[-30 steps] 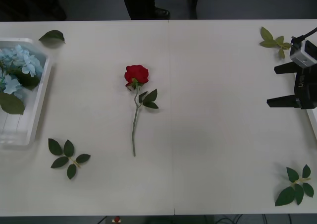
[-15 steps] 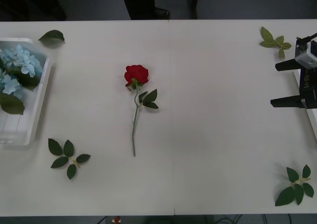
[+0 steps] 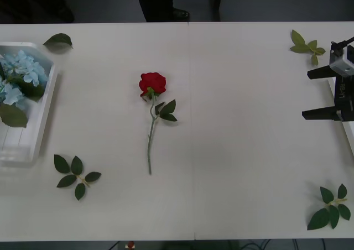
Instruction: Place the red flowers into the right box and the blue flowers into the left box. If a person shows an open palm, hand one flower to the person first, then continue sorting.
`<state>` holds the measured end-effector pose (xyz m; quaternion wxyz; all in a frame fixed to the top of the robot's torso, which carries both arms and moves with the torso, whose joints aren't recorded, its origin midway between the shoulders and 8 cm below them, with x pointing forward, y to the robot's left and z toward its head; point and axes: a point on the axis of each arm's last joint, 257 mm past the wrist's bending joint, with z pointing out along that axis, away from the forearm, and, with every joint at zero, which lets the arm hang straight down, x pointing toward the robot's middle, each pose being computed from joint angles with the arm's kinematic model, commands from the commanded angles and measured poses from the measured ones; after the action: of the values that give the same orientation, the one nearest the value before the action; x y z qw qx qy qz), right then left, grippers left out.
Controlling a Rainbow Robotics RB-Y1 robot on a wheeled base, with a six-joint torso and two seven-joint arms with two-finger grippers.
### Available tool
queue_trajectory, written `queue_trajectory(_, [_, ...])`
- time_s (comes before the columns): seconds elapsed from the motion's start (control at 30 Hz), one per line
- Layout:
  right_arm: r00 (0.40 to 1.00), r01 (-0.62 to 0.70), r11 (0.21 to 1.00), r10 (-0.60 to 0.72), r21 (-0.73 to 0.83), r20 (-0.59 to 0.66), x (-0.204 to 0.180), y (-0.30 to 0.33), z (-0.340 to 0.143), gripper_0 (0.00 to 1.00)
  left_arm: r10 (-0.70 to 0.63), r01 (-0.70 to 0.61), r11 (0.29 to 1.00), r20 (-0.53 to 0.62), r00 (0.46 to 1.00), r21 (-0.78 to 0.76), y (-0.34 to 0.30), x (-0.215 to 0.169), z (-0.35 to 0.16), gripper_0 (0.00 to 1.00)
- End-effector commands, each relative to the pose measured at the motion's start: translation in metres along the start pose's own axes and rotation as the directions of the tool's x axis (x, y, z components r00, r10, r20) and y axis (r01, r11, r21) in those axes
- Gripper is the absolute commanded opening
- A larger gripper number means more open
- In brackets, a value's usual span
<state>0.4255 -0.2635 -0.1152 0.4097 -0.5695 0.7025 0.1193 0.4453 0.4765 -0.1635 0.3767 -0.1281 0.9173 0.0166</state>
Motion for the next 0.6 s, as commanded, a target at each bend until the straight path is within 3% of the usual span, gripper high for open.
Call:
queue_trajectory(0.03, [0.999, 0.054, 0.998, -0.054, 0.029, 0.001, -0.006, -0.008, -0.012, 1.00, 0.028, -0.036, 0.996, 0.104, 0.994, 0.080, -0.047, -0.051, -0.036, 0.97])
queue_trajectory(0.3, [0.999, 0.053, 0.998, -0.054, 0.026, 0.003, -0.006, -0.007, -0.012, 1.00, -0.031, -0.012, 0.974, 0.185, 0.982, 0.228, -0.149, -0.065, -0.020, 1.00])
queue_trajectory(0.6, [0.999, 0.050, 0.998, -0.050, 0.024, 0.009, -0.008, -0.007, -0.012, 1.00, 0.033, -0.096, 0.932, 0.183, 0.983, 0.349, -0.268, -0.017, 0.022, 1.00])
